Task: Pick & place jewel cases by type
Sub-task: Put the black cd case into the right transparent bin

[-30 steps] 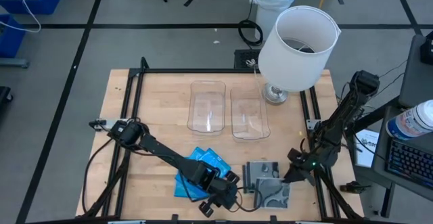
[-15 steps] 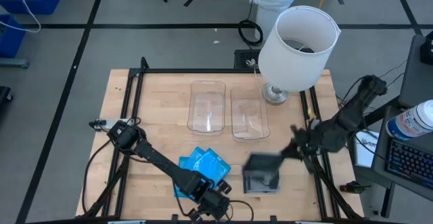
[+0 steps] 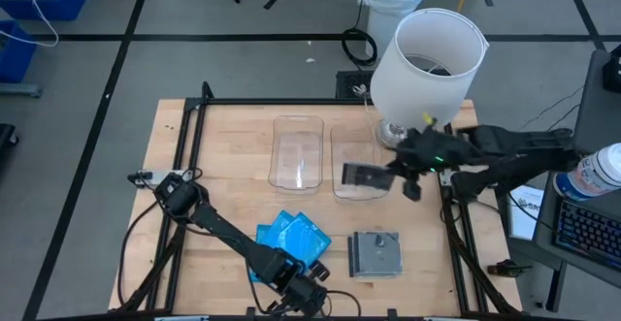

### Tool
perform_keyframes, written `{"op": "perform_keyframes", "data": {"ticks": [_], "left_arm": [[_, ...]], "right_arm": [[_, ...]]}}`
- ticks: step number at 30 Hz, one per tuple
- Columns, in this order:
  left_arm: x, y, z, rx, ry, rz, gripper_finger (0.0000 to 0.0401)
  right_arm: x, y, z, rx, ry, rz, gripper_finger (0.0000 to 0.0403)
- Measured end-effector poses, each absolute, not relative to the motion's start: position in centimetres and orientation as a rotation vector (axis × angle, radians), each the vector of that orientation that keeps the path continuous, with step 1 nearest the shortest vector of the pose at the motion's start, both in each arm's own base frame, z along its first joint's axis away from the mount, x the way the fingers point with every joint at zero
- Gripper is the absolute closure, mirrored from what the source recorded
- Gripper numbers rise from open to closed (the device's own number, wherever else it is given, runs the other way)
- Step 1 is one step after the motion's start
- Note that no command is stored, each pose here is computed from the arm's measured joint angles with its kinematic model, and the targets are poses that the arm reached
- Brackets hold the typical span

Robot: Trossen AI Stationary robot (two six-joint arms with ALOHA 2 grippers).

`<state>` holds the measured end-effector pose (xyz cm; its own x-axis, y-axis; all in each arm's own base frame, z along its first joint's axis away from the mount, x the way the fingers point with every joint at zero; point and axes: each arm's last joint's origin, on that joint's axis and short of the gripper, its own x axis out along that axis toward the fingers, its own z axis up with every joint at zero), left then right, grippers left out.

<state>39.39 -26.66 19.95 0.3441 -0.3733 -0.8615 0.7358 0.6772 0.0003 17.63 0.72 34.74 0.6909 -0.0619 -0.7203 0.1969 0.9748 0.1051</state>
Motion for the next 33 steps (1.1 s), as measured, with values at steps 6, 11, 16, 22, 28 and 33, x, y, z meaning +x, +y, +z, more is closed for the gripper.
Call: {"op": "perform_keyframes", "data": {"ticks": [6,11,16,22,28,33], "left_arm": [[39.4,-26.7,19.9,0.432,0.976,-0.754,0.0339],[39.2,-26.7,19.9,0.436,0.994,-0.764,0.0339],[39.1,-26.7,19.8,0.44,0.998,-0.768,0.0339],[39.1,-26.7,19.9,0.428,0.999,-0.761,0.0339],[39.2,-26.8,19.9,0.397,1.0,-0.744,0.0339],[39.2,-26.8,19.9,0.394,0.999,-0.742,0.0339]], "right_arm": [[20.1,-3.0,32.9,0.165,0.904,-0.196,0.0377],[21.3,-5.2,32.1,0.231,0.91,-0.171,0.0377],[22.0,-5.7,31.4,0.253,0.936,-0.149,0.0377],[22.5,-4.9,30.7,0.264,0.949,-0.139,0.0374],[22.8,-3.9,27.8,0.314,0.969,-0.134,0.0377],[22.6,-4.0,25.5,0.377,0.974,-0.172,0.0372]]}}
